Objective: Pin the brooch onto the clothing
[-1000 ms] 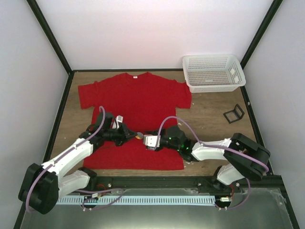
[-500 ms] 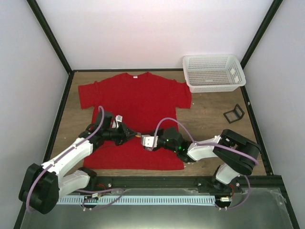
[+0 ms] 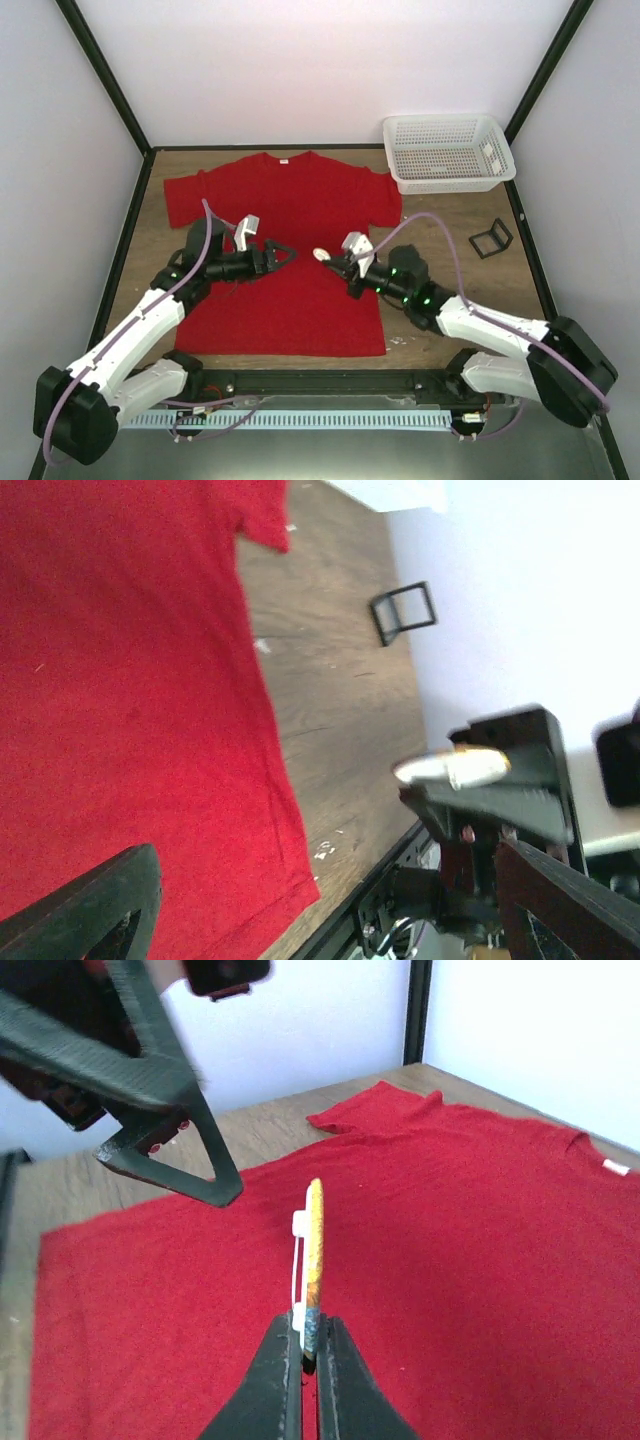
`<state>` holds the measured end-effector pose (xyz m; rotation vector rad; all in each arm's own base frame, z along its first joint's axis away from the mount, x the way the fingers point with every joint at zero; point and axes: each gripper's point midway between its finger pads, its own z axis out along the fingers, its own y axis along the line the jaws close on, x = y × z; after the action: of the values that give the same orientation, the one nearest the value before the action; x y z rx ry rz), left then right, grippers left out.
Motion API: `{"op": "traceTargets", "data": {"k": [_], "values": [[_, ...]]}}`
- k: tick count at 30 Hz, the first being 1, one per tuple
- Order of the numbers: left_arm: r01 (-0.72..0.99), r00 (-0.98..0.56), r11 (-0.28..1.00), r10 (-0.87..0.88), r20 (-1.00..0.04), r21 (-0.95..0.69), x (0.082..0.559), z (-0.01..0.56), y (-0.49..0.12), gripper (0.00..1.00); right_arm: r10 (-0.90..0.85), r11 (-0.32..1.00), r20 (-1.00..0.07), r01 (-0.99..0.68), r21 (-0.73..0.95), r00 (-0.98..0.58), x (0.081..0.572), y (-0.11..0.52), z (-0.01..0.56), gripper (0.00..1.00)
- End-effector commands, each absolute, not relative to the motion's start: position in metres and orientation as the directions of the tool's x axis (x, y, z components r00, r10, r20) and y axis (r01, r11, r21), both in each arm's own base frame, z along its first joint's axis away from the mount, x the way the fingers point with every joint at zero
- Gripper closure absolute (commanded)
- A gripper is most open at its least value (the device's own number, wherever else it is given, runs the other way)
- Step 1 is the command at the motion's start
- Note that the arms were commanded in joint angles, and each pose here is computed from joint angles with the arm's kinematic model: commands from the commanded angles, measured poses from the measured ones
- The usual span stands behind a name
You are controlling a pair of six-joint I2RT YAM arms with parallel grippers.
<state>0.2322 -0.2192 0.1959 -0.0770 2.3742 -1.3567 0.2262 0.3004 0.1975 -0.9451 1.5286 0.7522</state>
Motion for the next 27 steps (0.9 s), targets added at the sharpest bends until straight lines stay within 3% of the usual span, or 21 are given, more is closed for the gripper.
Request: {"op": "traceTargets", "data": {"k": [1,5,11,16,22,27], "values": [[0.466,-0.825,0.429,-0.106,-0.555,-0.774,0.225,0.248,-0.235,0.09,-0.136,0.285,-0.920,-0.904,0.320,-0.368,0.199,0.292,0.208,0.99],[0.573,-0.783,0.368,-0.019,-0.622,-0.732,0.210,0.268,-0.245,0.08,-0.155,0.111,-0.930,-0.941,0.319,-0.334,0.174,0.293,0.234,0.99],[0.651,-0.743,0.379,0.143,-0.654,-0.658,0.191,0.276,-0.254,0.08,-0.205,-0.086,-0.916,-0.926,0.367,-0.344,0.160,0.308,0.250,0.99],[0.673,-0.736,0.348,0.239,-0.633,-0.652,0.173,0.268,-0.262,0.19,-0.232,-0.133,-0.910,-0.915,0.381,-0.345,0.163,0.315,0.253,0.99],[0.659,-0.751,0.360,0.270,-0.602,-0.661,0.168,0.255,-0.262,0.47,-0.254,-0.165,-0.902,-0.903,0.397,-0.350,0.163,0.318,0.251,0.99],[0.655,-0.754,0.369,0.261,-0.603,-0.659,0.172,0.256,-0.263,0.54,-0.268,-0.213,-0.893,-0.882,0.421,-0.361,0.158,0.319,0.248,0.99]]}}
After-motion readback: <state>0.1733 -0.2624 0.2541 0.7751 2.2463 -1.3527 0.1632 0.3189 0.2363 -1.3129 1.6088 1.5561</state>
